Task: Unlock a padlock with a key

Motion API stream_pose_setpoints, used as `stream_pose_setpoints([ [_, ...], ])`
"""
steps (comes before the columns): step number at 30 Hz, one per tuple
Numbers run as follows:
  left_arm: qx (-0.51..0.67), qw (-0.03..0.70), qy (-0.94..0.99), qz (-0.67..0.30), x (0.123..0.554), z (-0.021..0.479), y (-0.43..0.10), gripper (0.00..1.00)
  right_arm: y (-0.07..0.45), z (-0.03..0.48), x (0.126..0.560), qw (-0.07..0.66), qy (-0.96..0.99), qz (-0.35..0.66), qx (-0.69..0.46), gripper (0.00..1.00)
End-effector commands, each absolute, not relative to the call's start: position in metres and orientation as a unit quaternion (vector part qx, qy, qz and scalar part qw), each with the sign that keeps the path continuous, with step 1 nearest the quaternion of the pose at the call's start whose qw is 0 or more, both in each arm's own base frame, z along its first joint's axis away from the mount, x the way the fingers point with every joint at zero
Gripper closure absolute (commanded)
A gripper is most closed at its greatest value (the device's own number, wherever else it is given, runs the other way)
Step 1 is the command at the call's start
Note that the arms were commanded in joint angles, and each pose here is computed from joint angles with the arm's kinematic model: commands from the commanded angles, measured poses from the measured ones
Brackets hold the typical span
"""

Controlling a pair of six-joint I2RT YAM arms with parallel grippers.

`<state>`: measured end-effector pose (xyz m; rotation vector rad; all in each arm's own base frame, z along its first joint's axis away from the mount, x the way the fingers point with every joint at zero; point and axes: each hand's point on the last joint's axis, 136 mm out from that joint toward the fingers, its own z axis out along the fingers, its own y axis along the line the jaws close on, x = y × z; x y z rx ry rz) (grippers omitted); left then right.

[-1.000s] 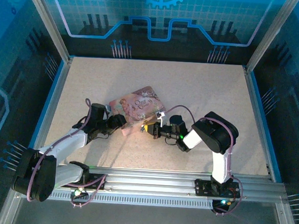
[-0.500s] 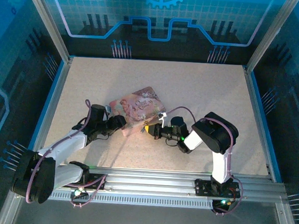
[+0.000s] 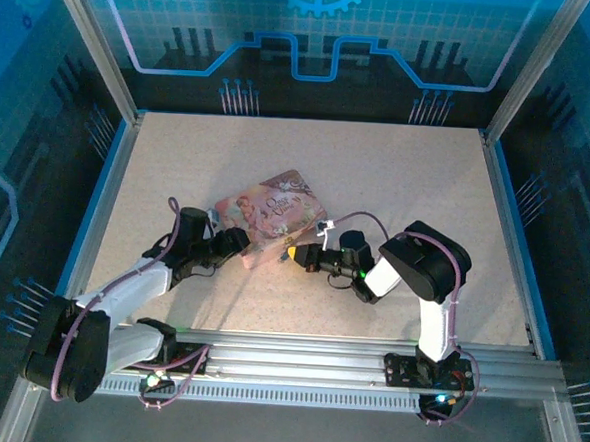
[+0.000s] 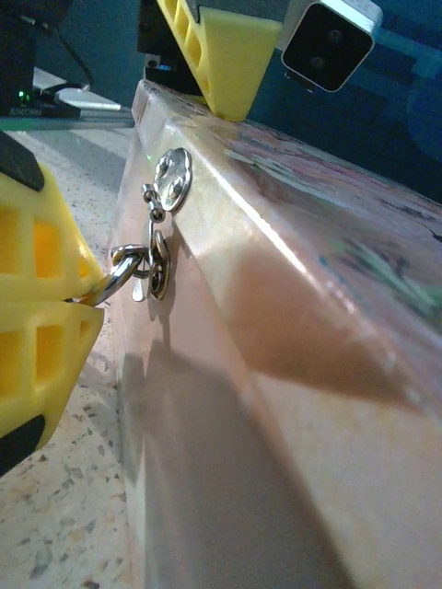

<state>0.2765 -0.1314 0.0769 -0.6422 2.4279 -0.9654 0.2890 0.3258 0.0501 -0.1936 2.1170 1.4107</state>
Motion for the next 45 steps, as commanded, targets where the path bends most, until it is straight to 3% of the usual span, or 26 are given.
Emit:
stream_pose_setpoints([
  [1,-0.254,0.167,0.9,-0.312,0.247,0.044,-0.124,0.43,0.328,0.081,0.303,0.314,0.759,0.568,-0.051,0.97],
  [21,-0.254,0.167,0.9,-0.313,0.246,0.044,-0.124,0.43,0.339,0.091,0.307,0.245,0.743,0.622,0.023,0.96],
  [45,-0.252,0.166,0.9,-0.314,0.247,0.044,-0.125,0.43,0.318,0.086,0.317,0.247,0.747,0.614,0.063,0.96],
])
